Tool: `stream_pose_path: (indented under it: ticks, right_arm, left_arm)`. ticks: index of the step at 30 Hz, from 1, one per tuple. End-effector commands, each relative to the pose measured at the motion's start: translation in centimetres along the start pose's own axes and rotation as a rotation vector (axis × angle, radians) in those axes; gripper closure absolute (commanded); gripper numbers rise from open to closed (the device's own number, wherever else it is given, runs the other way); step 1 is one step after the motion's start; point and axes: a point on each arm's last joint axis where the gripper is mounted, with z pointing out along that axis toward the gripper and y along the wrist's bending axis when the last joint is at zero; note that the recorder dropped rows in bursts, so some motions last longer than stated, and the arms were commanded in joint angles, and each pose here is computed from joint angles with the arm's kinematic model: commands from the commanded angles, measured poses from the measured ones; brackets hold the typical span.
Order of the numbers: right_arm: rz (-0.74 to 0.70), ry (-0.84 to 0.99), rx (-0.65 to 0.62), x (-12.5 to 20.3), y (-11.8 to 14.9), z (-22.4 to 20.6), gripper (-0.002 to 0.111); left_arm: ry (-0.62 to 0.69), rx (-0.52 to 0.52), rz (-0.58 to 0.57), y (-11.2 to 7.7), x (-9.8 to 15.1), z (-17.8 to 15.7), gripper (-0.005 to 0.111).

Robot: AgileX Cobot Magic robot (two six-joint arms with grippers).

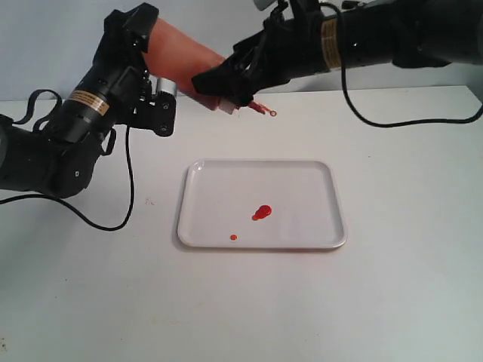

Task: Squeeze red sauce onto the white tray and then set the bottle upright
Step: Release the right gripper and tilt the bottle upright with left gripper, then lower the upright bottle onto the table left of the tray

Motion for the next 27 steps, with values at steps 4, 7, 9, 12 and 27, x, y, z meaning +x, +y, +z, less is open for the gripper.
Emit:
stream_pose_path:
  ticks: [4,7,9,12,27]
  right_arm:
    - [-0.055,-0.103,0.015,-4.0,0.2,-5.3,0.003]
    - [-0.062,-0.125,-0.014,-4.7,0.2,-7.2,0.003]
    - [-0.059,-0.133,-0.007,-4.5,-0.8,-9.0,0.003]
    - [-0.021,-0.135,0.032,-3.8,-2.5,-10.9,0.003]
    - [0.005,-0.102,0.057,-1.2,-3.7,-12.1,0.003]
  left_arm:
    - [0.038,0.058,-0.32,-1.5,0.0,-2.3,0.107]
    - [0.052,0.09,-0.428,-2.2,0.0,-3.1,0.107]
    - [0.06,0.117,-0.563,-2.8,-0.2,-4.0,0.107]
    - [0.075,0.147,-0.7,-3.5,-0.3,-4.8,0.107]
    - [0.154,0.21,-1.34,-5.5,0.2,-8.6,0.107]
